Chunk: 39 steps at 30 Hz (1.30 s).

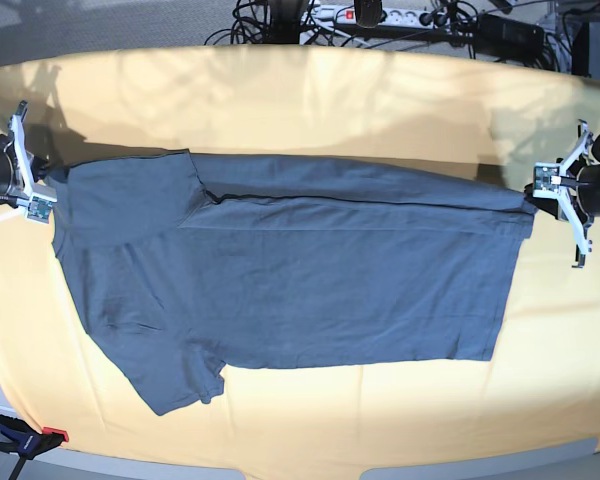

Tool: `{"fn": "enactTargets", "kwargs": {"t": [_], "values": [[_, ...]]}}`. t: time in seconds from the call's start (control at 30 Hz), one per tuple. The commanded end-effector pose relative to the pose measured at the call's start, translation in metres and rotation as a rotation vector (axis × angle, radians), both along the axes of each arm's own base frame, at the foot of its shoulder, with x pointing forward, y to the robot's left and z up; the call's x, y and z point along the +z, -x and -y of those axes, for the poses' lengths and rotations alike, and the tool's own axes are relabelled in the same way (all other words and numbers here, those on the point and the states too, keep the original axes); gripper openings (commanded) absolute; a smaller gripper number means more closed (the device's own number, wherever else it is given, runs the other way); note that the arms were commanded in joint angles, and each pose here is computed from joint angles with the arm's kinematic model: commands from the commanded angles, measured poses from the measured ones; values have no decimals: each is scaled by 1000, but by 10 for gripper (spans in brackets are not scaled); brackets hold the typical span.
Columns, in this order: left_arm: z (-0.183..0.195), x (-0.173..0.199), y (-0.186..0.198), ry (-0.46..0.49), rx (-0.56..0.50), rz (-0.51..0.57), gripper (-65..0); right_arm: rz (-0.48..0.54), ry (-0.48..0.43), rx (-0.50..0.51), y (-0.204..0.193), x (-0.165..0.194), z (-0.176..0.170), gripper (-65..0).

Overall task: Fold the T-shirt properly
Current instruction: 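Drag the folded shirt away from the hem with both grippers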

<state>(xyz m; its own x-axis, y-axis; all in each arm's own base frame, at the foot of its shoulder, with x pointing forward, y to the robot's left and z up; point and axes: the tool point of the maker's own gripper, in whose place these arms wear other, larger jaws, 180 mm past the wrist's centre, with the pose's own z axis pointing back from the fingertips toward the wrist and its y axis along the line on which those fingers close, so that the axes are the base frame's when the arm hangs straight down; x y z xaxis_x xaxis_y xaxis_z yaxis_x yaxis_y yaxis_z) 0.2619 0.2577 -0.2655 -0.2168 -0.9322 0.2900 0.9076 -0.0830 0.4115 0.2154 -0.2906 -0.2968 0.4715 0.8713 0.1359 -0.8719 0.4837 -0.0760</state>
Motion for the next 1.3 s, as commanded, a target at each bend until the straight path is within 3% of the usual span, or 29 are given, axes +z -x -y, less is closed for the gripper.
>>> {"fn": "enactTargets", "kwargs": {"t": [0.0,0.4,0.63,0.73,0.83,1.0,1.27], "values": [[-5,16,-5,-8,-7,29,-650,11,37,6,-4,12,9,-650],[6,31,5,16,-31,10,-650,-70,-6,24,13,18,-5,-650],[6,30,5,15,-30,11,-650,1,-10,165,15,28,-37,-650],[6,29,4,10,-26,12,-650,58,-10,196,12,18,-46,-650],[7,27,4,14,-23,12,-650,50,-17,198,24,0,-51,-650],[17,25,4,60,-17,1,-650,20,7,224,49,-17,-59,-650],[14,8,22,53,-14,-69,-650,-4,89,279,76,-24,-56,-650]]}}
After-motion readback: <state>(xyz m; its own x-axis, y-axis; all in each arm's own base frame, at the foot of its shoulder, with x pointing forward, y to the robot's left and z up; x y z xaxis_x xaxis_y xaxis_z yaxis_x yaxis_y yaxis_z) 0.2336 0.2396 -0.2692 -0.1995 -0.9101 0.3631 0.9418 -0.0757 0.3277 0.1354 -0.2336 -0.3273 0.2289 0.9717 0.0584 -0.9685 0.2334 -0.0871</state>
